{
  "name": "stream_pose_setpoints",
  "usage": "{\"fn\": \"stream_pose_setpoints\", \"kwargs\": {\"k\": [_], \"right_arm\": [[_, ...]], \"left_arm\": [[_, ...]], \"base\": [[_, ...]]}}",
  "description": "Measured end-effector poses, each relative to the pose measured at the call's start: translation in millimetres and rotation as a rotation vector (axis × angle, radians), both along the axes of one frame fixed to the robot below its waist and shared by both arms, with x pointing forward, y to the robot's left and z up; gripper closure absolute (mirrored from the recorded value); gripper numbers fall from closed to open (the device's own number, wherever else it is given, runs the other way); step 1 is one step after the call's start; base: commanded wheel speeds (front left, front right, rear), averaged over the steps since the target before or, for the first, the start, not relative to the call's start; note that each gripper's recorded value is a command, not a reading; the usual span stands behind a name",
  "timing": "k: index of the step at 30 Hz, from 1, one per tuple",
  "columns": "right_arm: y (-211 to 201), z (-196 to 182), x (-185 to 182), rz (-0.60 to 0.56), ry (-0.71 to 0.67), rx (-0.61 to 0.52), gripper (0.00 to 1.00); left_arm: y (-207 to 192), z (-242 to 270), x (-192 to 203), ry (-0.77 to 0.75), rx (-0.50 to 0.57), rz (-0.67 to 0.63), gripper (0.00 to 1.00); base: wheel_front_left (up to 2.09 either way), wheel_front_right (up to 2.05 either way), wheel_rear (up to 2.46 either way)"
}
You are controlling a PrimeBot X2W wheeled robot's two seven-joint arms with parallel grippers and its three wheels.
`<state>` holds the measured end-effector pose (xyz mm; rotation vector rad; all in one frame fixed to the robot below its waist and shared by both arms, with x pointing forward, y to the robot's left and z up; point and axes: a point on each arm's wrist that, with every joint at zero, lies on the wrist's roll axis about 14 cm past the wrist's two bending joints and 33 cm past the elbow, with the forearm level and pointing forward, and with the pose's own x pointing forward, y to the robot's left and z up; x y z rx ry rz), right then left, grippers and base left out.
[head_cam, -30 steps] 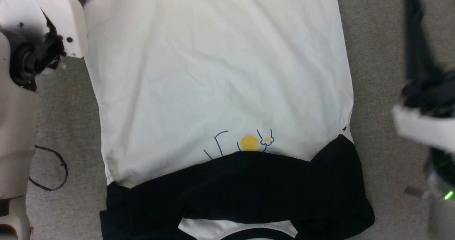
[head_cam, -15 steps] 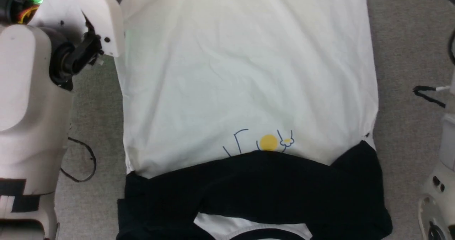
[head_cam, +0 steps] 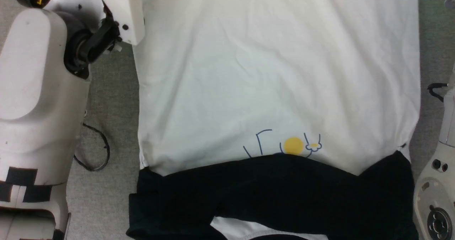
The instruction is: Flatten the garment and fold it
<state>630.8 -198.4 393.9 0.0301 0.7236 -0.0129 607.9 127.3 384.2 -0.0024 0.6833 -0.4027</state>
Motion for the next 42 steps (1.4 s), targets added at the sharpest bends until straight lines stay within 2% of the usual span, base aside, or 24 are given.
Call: {"fn": "stream_pose_setpoints", "kwargs": {"k": [9, 10, 11, 19, 25, 30, 37, 42], "right_arm": [[13.3, -32.1, 6.2, 0.013, 0.051, 0.028, 0.0], [15.1, -33.2, 7.8, 0.016, 0.057, 0.031, 0.64], [17.7, -34.0, 8.9, 0.022, 0.061, 0.035, 1.0], [30.2, -17.2, 12.2, 0.056, 0.014, 0.047, 1.0], [38.0, 34.1, 22.0, 0.078, -0.163, 0.065, 1.0], [43.7, 73.2, 15.7, 0.098, -0.275, 0.107, 1.0], [40.3, 121.3, -16.5, 0.145, -0.417, 0.125, 1.0], [46.2, 129.0, -63.0, 0.18, -0.444, 0.189, 1.0]], "left_arm": [[4.7, -7.2, 7.3, -0.006, 0.004, -0.002, 1.0], [5.2, -7.8, 7.8, -0.005, 0.003, -0.001, 1.0], [5.8, -7.9, 8.7, -0.006, 0.003, 0.001, 1.0], [11.2, 4.2, 11.6, -0.051, -0.021, 0.032, 1.0], [21.5, 54.8, 24.7, -0.25, -0.087, 0.09, 1.0], [26.3, 96.9, 20.7, -0.404, -0.127, 0.108, 1.0], [17.5, 149.9, -15.2, -0.583, -0.157, 0.042, 1.0], [10.8, 171.9, -63.4, -0.665, -0.164, -0.019, 1.0]], "base": [[0.0, 0.0, 0.0], [0.0, 0.0, 0.0], [0.0, 0.0, 0.0], [0.0, 0.0, 0.0], [0.0, 0.0, 0.0], [0.0, 0.0, 0.0], [0.0, 0.0, 0.0], [0.0, 0.0, 0.0]]}}
